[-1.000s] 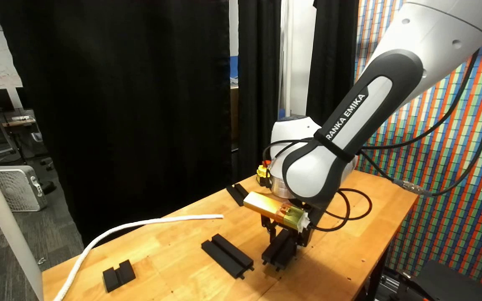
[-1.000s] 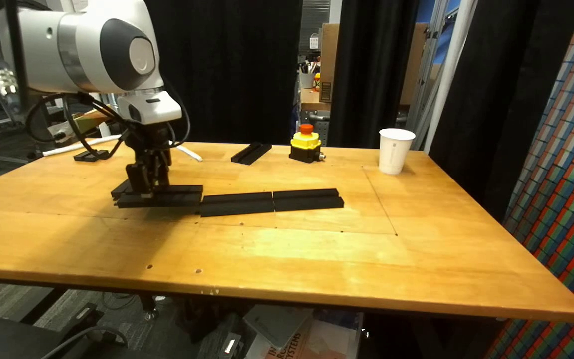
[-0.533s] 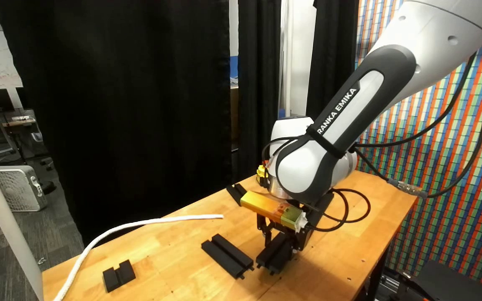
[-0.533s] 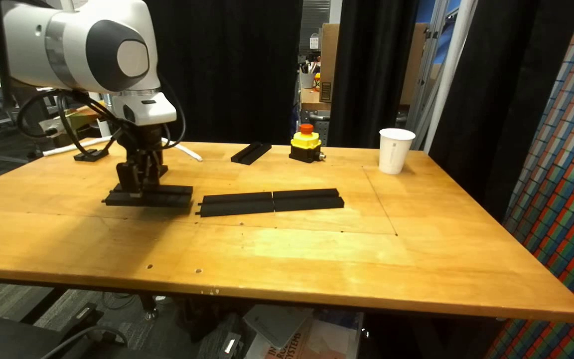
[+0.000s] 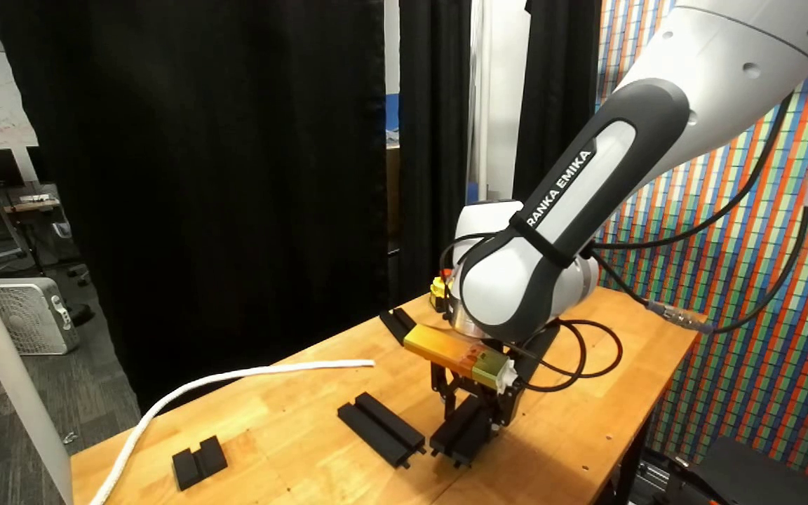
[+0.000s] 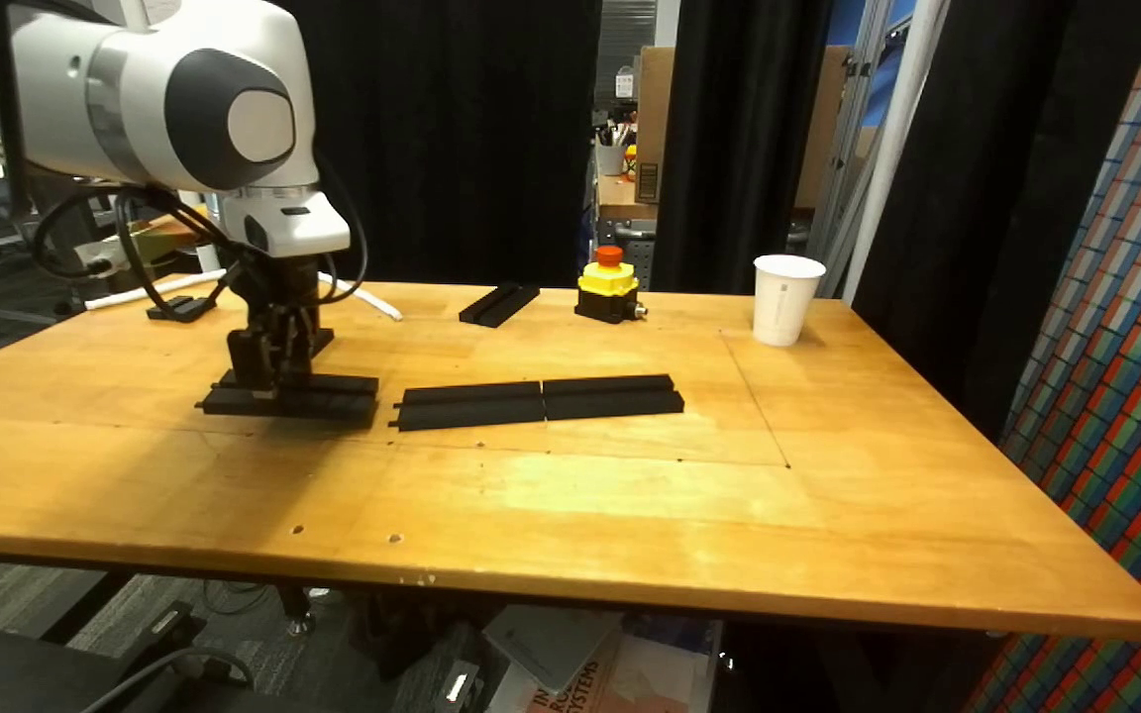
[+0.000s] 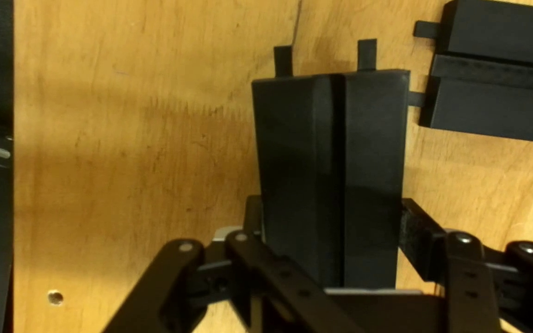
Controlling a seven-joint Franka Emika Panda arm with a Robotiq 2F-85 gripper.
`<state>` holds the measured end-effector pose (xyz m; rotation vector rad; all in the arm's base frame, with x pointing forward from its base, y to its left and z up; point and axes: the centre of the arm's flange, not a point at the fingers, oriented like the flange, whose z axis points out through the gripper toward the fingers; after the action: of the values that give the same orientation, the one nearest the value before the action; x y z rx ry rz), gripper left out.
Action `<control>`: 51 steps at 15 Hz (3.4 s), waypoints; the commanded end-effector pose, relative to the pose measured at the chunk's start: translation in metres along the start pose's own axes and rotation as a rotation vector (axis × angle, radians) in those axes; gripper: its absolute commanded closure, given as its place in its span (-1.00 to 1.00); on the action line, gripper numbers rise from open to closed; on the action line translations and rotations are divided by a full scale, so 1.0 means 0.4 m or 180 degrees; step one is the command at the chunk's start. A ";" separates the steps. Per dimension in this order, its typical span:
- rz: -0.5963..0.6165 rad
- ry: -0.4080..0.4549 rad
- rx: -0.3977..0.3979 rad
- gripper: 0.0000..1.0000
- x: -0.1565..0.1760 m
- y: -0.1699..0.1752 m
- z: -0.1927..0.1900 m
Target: Connect the four black objects together
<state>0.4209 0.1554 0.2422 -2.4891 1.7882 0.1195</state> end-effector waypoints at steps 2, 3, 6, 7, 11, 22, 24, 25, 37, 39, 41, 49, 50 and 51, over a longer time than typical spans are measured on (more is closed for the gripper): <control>-0.0053 -0.0028 0.0059 0.06 0.009 0.001 0.001; -0.0061 -0.0027 0.0052 0.06 0.010 0.001 0.002; -0.0063 -0.0012 0.0030 0.06 0.017 0.003 0.002; -0.0065 -0.0005 0.0026 0.06 0.019 0.003 0.000; -0.0074 0.0023 -0.0003 0.06 0.031 0.000 0.001; -0.0164 0.0109 -0.0062 0.06 0.067 -0.005 -0.002; -0.0181 0.0111 -0.0064 0.06 0.074 -0.006 -0.002; -0.0184 0.0104 -0.0063 0.06 0.077 -0.007 -0.001; -0.0169 0.0066 -0.0058 0.06 0.080 -0.002 0.008; -0.0163 0.0061 -0.0062 0.06 0.081 -0.001 0.011; -0.0160 0.0060 -0.0067 0.06 0.081 0.000 0.013; -0.0167 0.0056 -0.0066 0.06 0.082 -0.001 0.017; -0.0159 0.0052 -0.0056 0.06 0.082 -0.001 0.017; -0.0156 0.0052 -0.0048 -0.86 0.082 -0.002 0.018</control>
<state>0.4272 0.1284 0.2292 -2.5642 1.7497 0.1144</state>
